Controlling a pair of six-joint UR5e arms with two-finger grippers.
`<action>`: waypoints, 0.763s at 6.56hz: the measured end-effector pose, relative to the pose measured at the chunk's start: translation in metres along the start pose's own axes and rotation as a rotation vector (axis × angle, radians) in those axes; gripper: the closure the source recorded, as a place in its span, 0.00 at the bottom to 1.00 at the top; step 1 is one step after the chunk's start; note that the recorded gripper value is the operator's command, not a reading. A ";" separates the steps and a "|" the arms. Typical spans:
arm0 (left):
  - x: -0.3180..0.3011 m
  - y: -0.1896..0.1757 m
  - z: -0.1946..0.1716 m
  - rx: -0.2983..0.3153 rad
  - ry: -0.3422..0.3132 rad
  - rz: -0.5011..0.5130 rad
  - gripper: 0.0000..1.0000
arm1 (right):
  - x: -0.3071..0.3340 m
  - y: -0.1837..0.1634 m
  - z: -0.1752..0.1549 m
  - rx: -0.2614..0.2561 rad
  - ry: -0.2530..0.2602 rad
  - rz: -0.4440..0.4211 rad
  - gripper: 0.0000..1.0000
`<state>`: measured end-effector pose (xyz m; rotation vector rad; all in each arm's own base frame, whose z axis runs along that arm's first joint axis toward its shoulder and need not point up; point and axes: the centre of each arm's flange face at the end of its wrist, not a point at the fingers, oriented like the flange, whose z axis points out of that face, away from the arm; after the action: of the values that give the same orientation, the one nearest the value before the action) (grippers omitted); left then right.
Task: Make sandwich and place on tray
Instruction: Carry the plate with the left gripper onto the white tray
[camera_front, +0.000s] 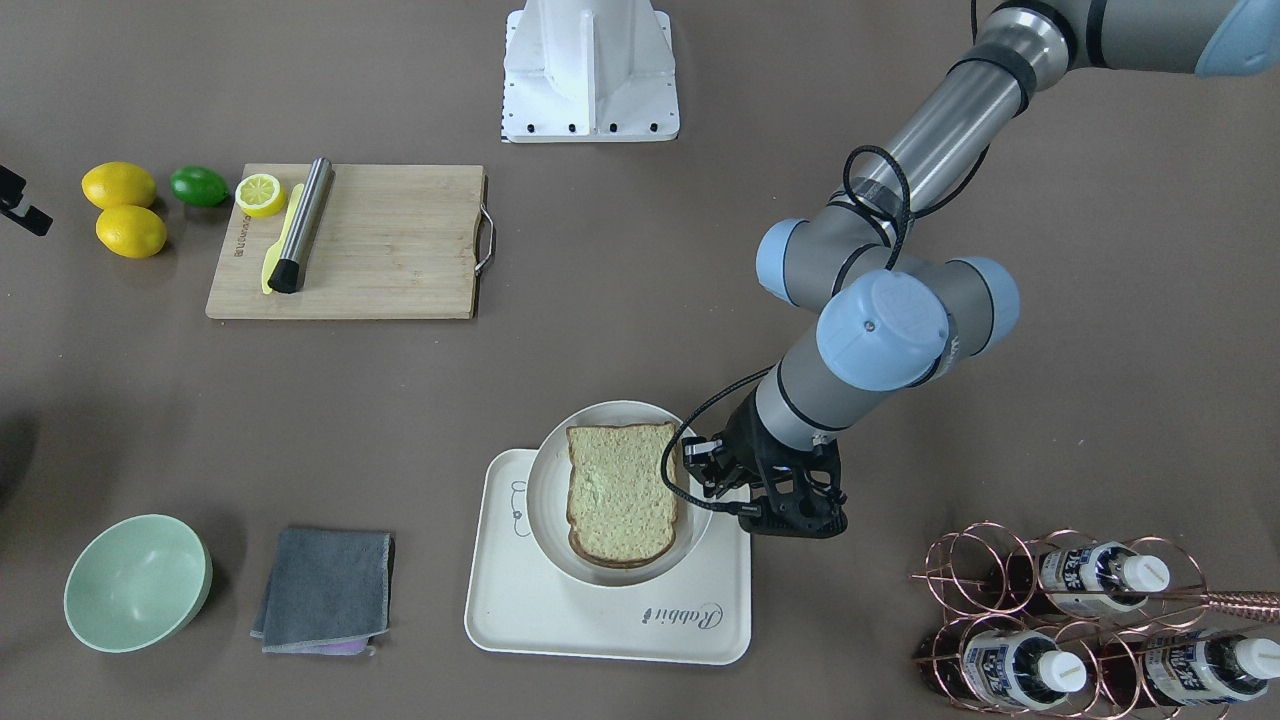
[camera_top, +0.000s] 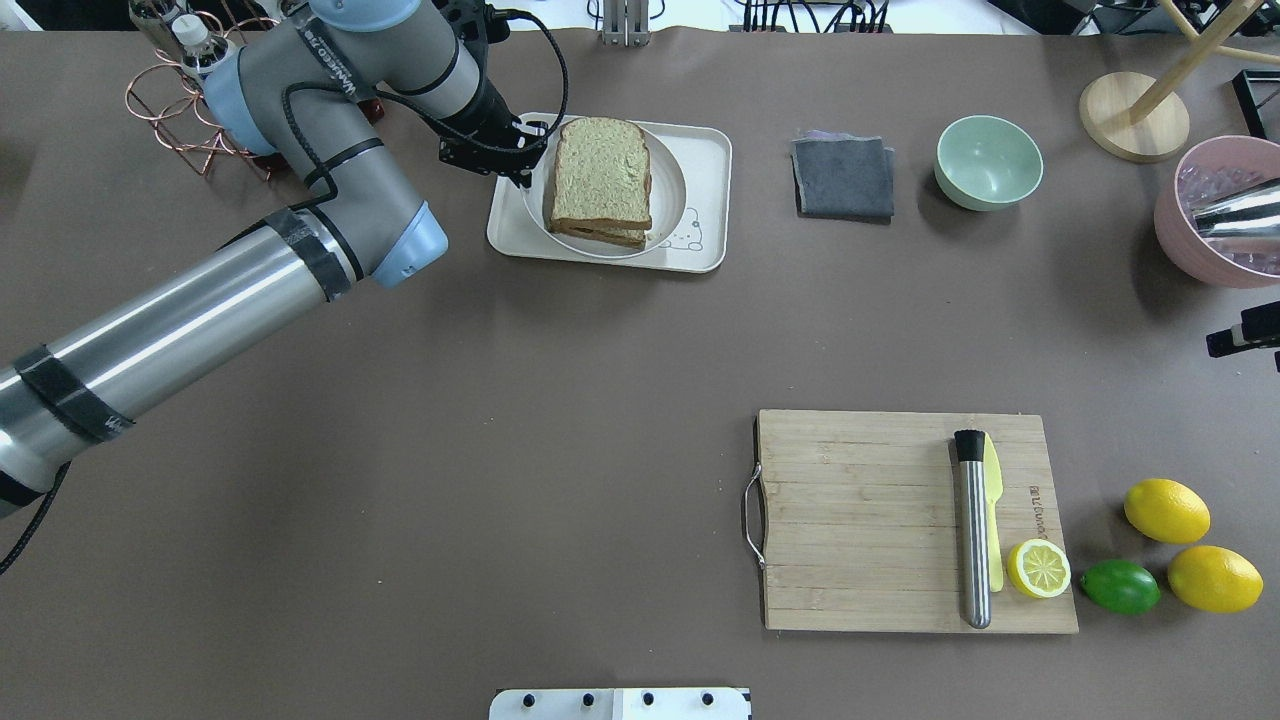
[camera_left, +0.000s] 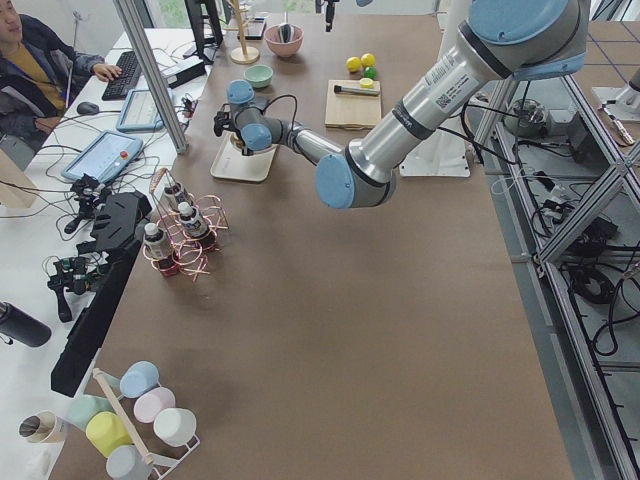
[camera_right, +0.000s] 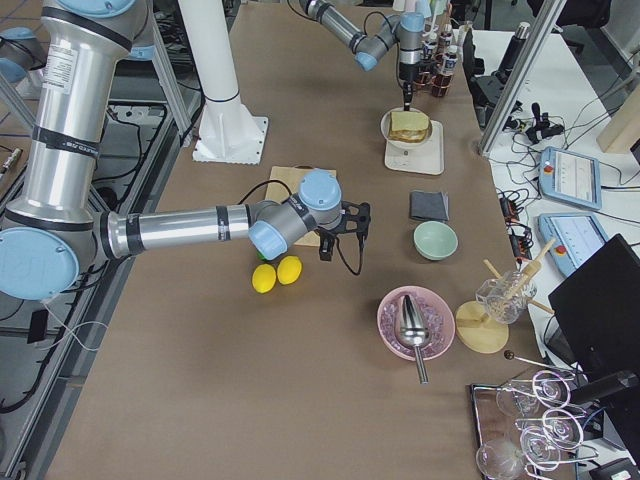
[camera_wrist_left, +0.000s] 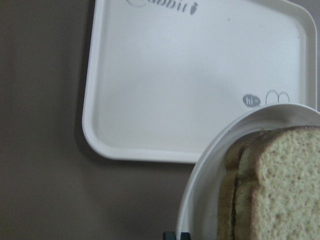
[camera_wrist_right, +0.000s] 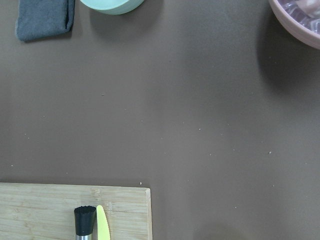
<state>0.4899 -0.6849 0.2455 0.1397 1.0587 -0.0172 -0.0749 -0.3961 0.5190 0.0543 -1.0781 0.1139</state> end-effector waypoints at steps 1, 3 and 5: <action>-0.005 -0.010 0.011 0.003 -0.006 0.000 1.00 | 0.000 0.004 -0.005 0.006 -0.001 0.001 0.00; -0.009 -0.013 0.034 0.028 -0.021 0.006 1.00 | 0.001 0.012 -0.011 0.014 0.000 0.002 0.00; 0.001 -0.008 0.046 0.062 -0.029 -0.012 0.02 | 0.003 0.019 -0.015 0.019 0.008 0.004 0.00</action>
<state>0.5291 -0.6988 0.2662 0.1883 1.0308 -0.0631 -0.0624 -0.3760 0.5147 0.0686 -1.0691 0.1279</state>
